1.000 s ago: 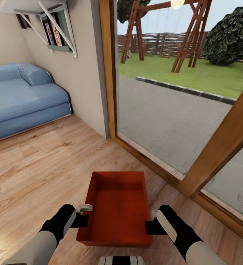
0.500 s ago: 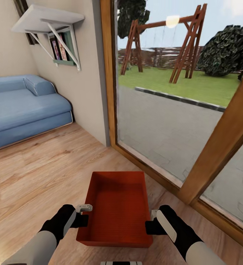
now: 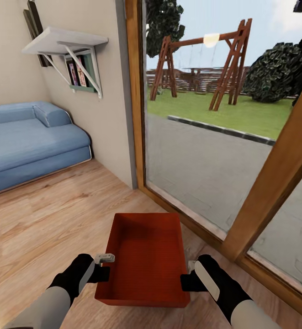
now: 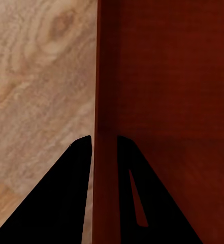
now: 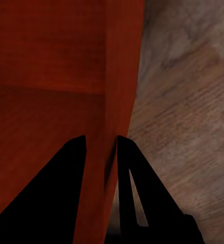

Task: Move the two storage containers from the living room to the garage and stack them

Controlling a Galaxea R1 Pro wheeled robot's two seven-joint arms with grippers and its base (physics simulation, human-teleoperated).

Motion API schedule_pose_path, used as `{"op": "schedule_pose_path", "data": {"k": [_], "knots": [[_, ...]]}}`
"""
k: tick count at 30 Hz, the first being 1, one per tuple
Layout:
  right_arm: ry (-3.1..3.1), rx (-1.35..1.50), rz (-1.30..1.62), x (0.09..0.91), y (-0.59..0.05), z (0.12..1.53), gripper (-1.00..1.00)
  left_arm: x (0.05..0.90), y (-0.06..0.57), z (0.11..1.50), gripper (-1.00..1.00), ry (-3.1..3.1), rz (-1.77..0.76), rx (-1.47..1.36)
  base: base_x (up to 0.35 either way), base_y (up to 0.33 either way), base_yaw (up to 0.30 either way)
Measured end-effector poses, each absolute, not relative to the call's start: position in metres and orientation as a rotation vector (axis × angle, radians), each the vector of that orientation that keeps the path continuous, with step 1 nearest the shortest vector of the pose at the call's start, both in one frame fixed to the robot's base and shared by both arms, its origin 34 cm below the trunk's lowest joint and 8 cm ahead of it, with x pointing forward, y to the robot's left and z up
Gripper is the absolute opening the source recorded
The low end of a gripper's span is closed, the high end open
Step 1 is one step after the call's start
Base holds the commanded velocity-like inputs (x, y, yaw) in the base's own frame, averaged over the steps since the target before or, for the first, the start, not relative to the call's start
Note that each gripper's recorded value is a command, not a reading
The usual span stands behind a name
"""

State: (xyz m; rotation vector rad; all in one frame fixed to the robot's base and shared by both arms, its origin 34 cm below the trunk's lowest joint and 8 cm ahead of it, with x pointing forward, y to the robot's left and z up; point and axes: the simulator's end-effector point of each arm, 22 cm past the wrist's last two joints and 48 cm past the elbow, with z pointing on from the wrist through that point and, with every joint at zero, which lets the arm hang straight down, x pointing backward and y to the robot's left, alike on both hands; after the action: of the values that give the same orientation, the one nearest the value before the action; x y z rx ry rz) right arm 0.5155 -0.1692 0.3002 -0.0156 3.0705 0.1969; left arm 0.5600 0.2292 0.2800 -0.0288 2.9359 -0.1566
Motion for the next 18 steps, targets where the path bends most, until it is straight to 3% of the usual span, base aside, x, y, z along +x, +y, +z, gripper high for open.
{"op": "schedule_pose_path", "data": {"k": [18], "knots": [[3.043, -0.018, 0.195, 0.532, -0.169, 0.352, -1.0, 0.577, 0.229, 0.333, -1.0, 2.909, -0.155, -0.026, 0.0, 0.0, 0.0]]}}
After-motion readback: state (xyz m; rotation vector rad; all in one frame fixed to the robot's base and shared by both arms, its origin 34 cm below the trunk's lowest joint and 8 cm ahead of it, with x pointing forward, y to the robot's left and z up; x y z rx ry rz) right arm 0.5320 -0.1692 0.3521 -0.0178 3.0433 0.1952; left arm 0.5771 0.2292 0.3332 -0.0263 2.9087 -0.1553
